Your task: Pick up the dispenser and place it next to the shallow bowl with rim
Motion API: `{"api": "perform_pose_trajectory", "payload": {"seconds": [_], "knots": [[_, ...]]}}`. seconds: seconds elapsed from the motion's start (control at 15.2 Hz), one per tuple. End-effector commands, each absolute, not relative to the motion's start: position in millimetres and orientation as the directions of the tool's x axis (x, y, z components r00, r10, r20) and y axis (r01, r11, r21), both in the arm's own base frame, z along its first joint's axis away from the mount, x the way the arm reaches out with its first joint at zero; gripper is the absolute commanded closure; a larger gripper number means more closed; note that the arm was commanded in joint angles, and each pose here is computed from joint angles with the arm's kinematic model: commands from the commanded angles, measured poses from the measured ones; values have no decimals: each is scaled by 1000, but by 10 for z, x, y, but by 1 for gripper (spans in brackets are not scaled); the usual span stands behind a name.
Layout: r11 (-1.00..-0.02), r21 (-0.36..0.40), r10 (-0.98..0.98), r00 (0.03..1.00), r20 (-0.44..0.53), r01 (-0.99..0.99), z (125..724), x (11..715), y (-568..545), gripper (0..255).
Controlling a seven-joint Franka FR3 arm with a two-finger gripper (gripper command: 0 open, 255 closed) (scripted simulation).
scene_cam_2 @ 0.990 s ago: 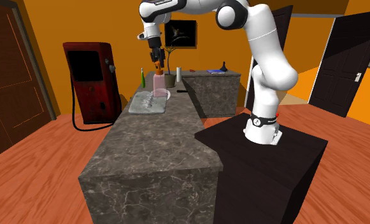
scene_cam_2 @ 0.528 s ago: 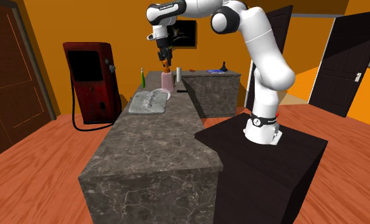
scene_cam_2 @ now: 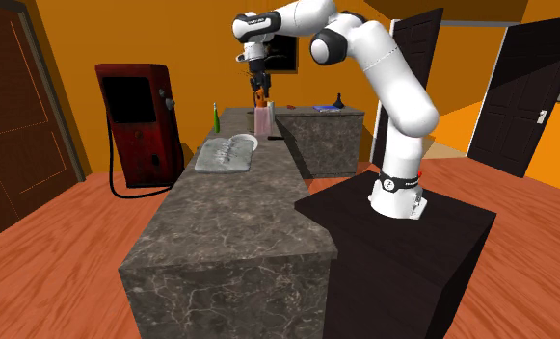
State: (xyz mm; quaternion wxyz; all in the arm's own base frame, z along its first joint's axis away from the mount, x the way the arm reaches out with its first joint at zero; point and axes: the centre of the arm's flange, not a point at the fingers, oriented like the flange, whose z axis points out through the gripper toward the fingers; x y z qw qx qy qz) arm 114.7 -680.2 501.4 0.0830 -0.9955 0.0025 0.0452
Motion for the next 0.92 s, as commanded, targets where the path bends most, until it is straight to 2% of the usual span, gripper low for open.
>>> {"api": "perform_pose_trajectory", "payload": {"seconds": [0.0, 0.2, 0.86], "knots": [[-986, -166, 4, 996, -91, -11, 5035, 916, -6923, 255], [-986, -166, 4, 996, -91, -11, 5036, 535, -7135, 255], [-986, -166, 4, 996, -91, -11, 4508, 535, -7135, 255]]}}
